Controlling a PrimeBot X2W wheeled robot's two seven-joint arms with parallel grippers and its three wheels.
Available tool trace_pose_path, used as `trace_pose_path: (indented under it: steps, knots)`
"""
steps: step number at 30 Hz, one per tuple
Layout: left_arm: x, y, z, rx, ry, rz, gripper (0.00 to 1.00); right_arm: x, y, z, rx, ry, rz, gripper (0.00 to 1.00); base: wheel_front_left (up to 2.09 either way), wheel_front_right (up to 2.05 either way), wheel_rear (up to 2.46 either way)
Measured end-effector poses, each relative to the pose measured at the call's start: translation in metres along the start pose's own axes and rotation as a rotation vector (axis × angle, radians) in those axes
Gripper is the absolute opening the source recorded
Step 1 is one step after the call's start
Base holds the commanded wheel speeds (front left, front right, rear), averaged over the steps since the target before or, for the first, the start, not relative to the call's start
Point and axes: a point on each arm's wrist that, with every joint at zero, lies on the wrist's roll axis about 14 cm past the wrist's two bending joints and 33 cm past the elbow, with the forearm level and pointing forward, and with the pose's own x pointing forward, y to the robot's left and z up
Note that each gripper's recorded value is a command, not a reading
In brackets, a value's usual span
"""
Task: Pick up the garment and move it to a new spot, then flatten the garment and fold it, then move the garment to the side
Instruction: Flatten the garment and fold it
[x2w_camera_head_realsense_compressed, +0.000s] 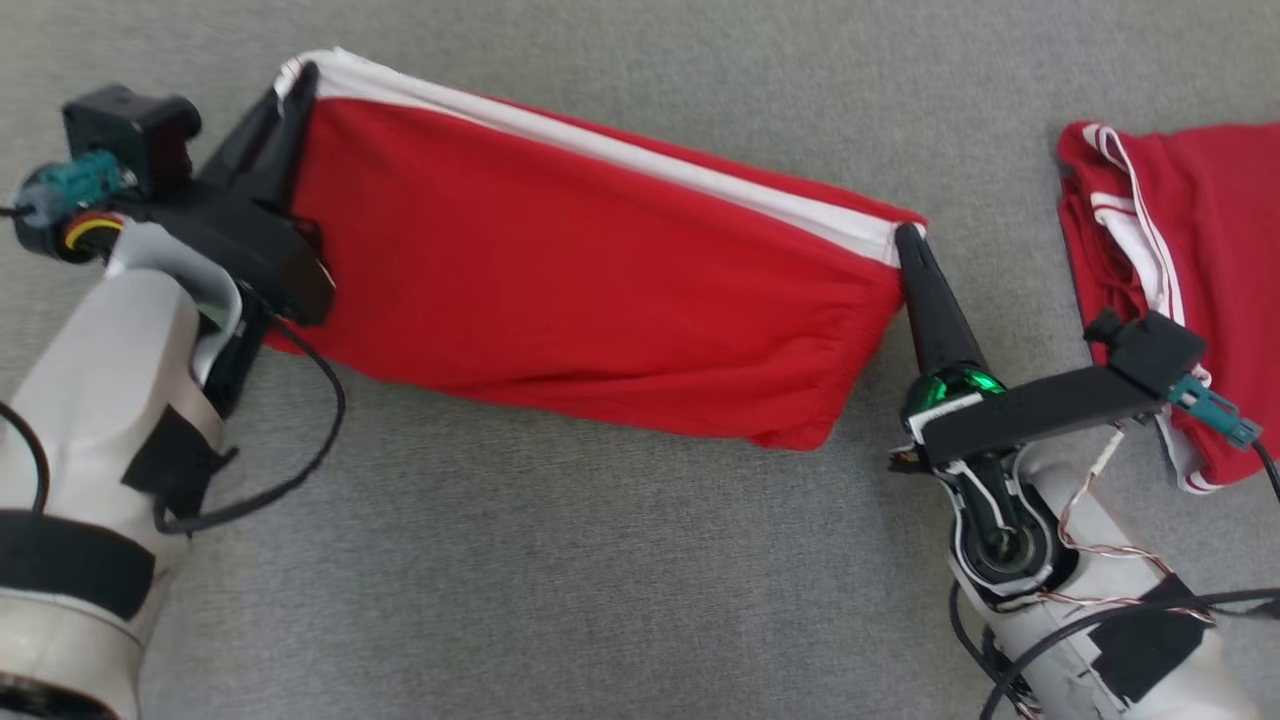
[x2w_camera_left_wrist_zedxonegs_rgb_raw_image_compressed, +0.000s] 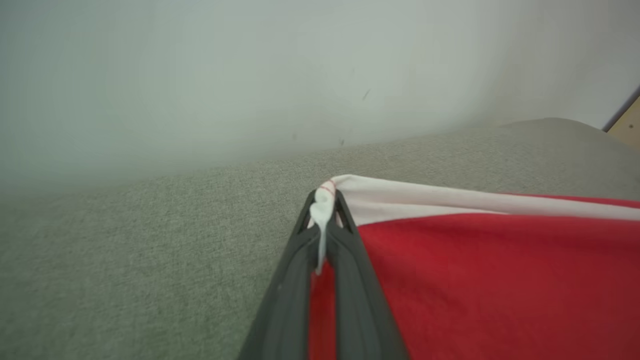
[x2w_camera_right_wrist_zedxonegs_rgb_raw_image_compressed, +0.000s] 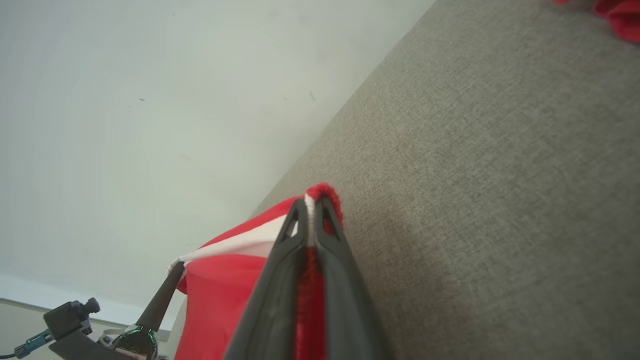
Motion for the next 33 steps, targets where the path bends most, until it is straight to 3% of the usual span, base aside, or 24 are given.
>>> trace_pose_path:
  steps: [6,16,17,18,19,20,27,33]
  knots:
    - [0.017,0.005,-0.029,0.016,0.06,0.01,0.0,0.007,-0.004,-0.006,-0.005,-0.004,-0.007,0.0,0.0,0.0,0.0]
    - [0.028,0.005,-0.037,-0.004,0.057,0.012,0.0,0.014,-0.007,-0.017,-0.033,0.025,0.002,0.0,0.0,0.0,0.0]
    - [0.028,0.004,-0.036,0.001,0.056,0.011,0.12,0.014,-0.007,-0.017,-0.033,0.025,0.002,0.0,0.0,0.0,0.0]
    - [0.027,0.005,-0.035,0.003,0.053,0.011,0.47,0.014,-0.007,-0.017,-0.036,0.027,0.004,0.26,0.0,0.0,0.0]
    - [0.027,0.005,-0.034,0.002,0.049,0.013,0.87,0.014,-0.006,-0.018,-0.041,0.03,0.007,0.68,0.0,0.0,0.0]
    - [0.026,0.004,-0.032,0.002,0.045,0.013,1.0,0.014,-0.005,-0.018,-0.045,0.031,0.009,1.0,0.0,0.0,0.0]
    - [0.014,0.002,-0.029,-0.001,0.041,0.022,1.0,0.014,0.001,-0.015,-0.121,0.034,0.032,1.0,0.0,0.0,0.0]
    - [0.001,0.008,-0.022,-0.001,0.027,0.062,1.0,0.003,-0.014,0.011,-0.239,-0.031,-0.017,1.0,0.0,0.0,0.0]
